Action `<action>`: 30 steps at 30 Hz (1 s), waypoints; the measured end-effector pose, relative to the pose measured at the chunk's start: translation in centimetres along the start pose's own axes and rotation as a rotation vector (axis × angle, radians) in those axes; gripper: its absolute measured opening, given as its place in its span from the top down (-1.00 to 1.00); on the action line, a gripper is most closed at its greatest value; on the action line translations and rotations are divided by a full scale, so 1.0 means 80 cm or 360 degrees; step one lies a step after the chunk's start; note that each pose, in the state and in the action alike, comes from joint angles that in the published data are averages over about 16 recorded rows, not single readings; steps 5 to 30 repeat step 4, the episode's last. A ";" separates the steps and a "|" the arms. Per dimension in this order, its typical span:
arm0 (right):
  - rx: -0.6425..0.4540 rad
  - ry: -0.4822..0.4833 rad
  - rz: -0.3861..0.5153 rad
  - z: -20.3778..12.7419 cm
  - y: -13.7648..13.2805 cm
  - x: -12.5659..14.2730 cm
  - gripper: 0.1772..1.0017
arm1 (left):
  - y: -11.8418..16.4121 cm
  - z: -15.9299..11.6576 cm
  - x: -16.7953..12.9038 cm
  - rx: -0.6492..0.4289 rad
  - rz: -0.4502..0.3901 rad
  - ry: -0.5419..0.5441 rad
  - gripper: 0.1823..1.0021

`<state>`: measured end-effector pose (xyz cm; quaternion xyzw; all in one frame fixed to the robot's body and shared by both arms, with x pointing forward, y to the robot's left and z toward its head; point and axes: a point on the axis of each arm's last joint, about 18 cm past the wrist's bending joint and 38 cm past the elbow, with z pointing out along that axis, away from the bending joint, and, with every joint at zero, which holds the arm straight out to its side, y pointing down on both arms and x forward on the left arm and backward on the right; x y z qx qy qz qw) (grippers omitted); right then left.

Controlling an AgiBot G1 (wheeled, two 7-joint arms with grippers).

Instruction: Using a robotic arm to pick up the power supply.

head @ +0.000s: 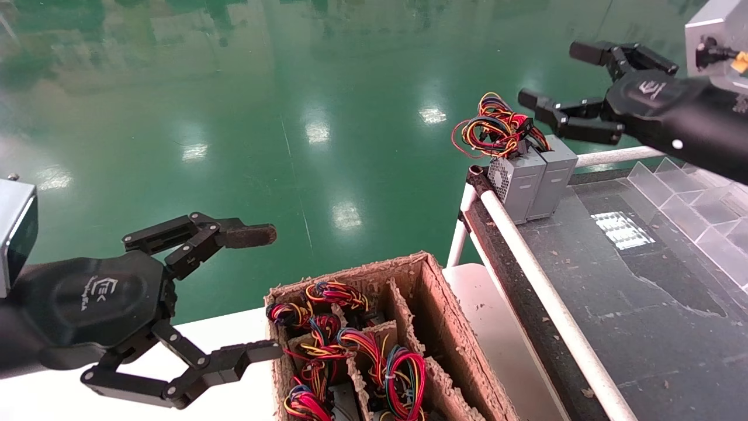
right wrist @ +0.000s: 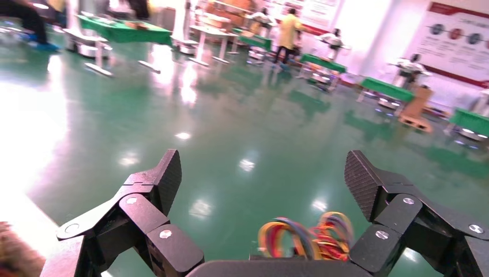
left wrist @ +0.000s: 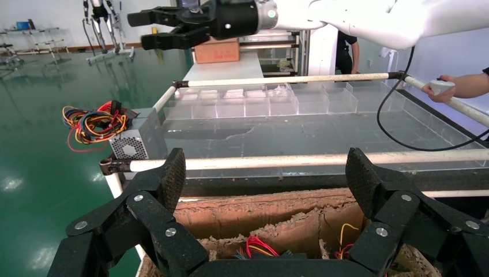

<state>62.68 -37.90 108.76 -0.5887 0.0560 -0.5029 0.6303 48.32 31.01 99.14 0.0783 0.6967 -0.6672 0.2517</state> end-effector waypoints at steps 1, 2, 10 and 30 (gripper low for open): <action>0.0004 -0.0012 0.0003 -0.001 0.000 -0.003 -0.99 | 0.000 0.000 0.000 0.0000 0.0000 0.0000 -1.00; 0.0008 -0.0025 0.0005 -0.002 -0.001 -0.005 -0.99 | 0.000 0.000 0.000 0.0000 0.0000 0.0000 -1.00; 0.0015 -0.0049 0.0010 -0.005 -0.002 -0.011 -1.00 | 0.000 0.000 0.000 0.0000 0.0000 0.0000 -1.00; 0.0015 -0.0049 0.0010 -0.005 -0.002 -0.011 -1.00 | 0.000 0.000 0.000 0.0000 0.0000 0.0000 -1.00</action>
